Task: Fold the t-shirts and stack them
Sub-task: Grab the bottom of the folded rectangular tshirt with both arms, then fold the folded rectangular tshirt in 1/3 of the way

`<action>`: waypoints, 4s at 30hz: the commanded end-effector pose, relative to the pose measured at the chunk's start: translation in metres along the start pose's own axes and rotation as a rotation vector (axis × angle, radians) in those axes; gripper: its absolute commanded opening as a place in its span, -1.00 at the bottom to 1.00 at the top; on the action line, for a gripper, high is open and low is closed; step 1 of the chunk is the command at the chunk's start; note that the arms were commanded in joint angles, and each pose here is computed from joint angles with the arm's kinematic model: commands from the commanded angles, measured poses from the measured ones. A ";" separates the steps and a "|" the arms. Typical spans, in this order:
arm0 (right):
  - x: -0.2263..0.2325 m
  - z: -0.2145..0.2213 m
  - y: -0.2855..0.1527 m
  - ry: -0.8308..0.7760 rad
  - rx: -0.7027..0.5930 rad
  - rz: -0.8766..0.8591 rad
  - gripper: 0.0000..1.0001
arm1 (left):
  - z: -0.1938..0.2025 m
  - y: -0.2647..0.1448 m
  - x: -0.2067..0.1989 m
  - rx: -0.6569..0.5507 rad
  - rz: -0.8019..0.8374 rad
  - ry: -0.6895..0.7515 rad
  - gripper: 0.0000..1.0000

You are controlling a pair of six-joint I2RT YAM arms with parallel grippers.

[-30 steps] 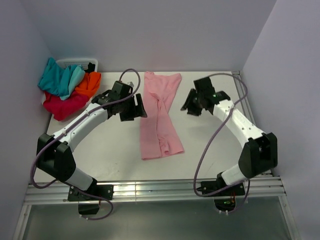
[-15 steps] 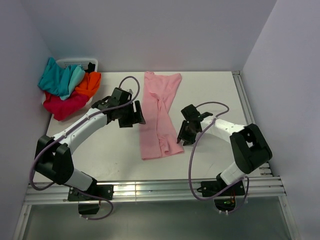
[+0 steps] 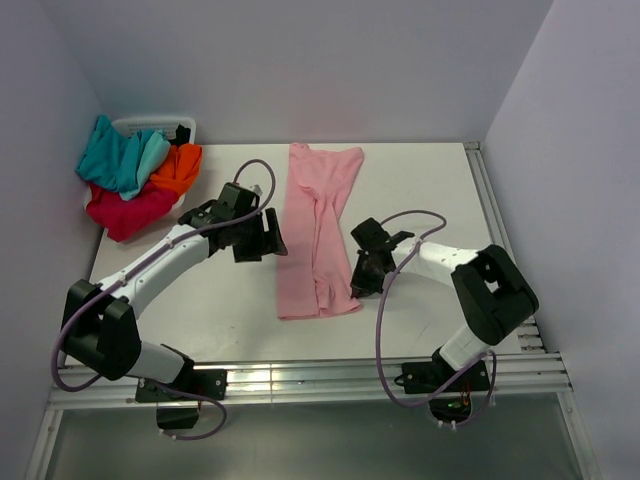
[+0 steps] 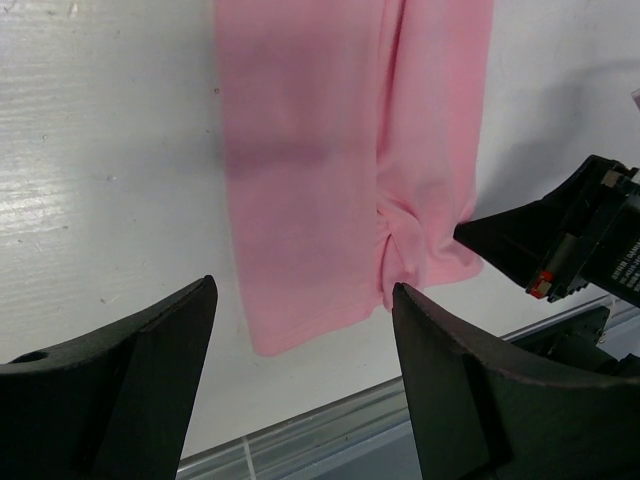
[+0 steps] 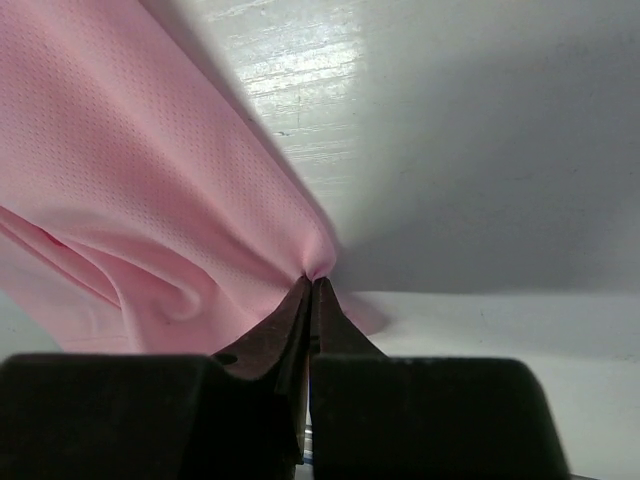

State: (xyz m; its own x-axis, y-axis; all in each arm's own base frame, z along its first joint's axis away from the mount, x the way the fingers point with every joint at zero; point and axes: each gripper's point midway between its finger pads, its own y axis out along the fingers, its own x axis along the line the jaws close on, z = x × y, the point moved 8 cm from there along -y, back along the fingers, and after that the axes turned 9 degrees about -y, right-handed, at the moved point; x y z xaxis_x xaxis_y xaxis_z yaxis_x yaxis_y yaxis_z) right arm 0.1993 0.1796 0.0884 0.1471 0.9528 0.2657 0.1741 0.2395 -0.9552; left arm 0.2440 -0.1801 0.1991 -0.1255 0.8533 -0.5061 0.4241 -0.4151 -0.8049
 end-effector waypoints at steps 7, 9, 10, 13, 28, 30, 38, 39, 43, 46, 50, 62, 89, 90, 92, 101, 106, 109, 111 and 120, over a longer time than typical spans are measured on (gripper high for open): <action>-0.008 0.018 -0.055 0.017 -0.050 0.059 -1.00 | 0.003 0.002 0.001 -0.027 0.046 0.019 0.53; -0.016 0.026 -0.066 0.035 -0.041 0.082 -1.00 | 0.003 0.006 0.000 -0.018 0.050 0.023 0.54; -0.018 0.030 -0.070 0.040 -0.040 0.076 -1.00 | 0.002 0.010 0.001 -0.010 0.040 0.021 0.54; -0.025 0.042 -0.063 0.036 0.021 0.075 -0.92 | 0.002 0.013 -0.001 0.011 0.043 0.024 0.53; -0.035 0.050 -0.051 -0.024 0.089 0.179 0.72 | 0.098 0.010 -0.001 0.322 -0.001 0.142 0.34; -0.037 0.051 -0.048 -0.026 0.088 0.175 0.72 | 0.110 0.007 0.006 0.334 -0.033 0.131 0.34; -0.040 0.055 -0.029 -0.031 0.119 0.157 0.60 | 0.130 0.017 0.030 0.316 -0.092 0.109 0.33; -0.040 0.056 -0.028 -0.037 0.122 0.159 0.59 | 0.131 0.020 0.031 0.312 -0.097 0.110 0.32; -0.044 0.056 -0.023 -0.048 0.121 0.174 0.54 | 0.134 0.031 0.028 0.311 -0.102 0.110 0.32; -0.046 0.058 -0.020 -0.050 0.131 0.174 0.51 | 0.130 0.038 0.020 0.288 -0.104 0.104 0.30; -0.049 0.061 -0.018 -0.054 0.136 0.176 0.50 | 0.122 0.043 0.007 0.268 -0.093 0.111 0.29; -0.053 0.064 -0.010 -0.068 0.149 0.174 0.24 | 0.136 0.058 0.000 0.320 -0.099 0.120 -0.15; -0.009 0.004 -0.092 -0.154 0.023 0.183 -1.00 | 0.083 0.003 -0.055 0.214 -0.087 0.179 -0.99; -0.007 -0.005 -0.096 -0.163 0.008 0.176 -1.00 | 0.072 0.002 -0.055 0.199 -0.079 0.159 -1.00; -0.001 -0.021 -0.099 -0.169 -0.010 0.182 -1.00 | 0.054 0.002 -0.050 0.178 -0.078 0.129 -1.00; 0.016 -0.128 -0.090 -0.172 -0.084 0.239 -1.00 | -0.035 0.039 -0.044 0.136 -0.048 0.053 -1.00; 0.028 -0.193 -0.063 -0.162 -0.096 0.242 -0.90 | -0.108 0.084 -0.054 0.102 0.001 0.012 -0.99; 0.030 -0.229 -0.038 -0.148 -0.062 0.256 0.98 | -0.135 0.117 -0.052 0.101 0.008 -0.023 -0.14; 0.034 -0.245 -0.055 -0.140 -0.129 0.249 1.00 | -0.146 0.125 -0.041 0.086 0.006 -0.096 0.91; 0.004 -0.180 -0.090 -0.110 -0.193 0.213 1.00 | -0.146 0.048 -0.044 -0.073 0.013 -0.074 0.99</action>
State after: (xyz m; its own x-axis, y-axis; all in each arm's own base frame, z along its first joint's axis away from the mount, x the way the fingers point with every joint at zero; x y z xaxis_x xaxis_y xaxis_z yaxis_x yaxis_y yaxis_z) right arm 0.3762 0.1319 0.1661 0.0853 0.9962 -0.0146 0.2075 -0.0321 -0.9777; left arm 0.4216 -0.1929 0.1621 -0.2698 0.8428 -0.4657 0.3745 -0.3537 -0.8571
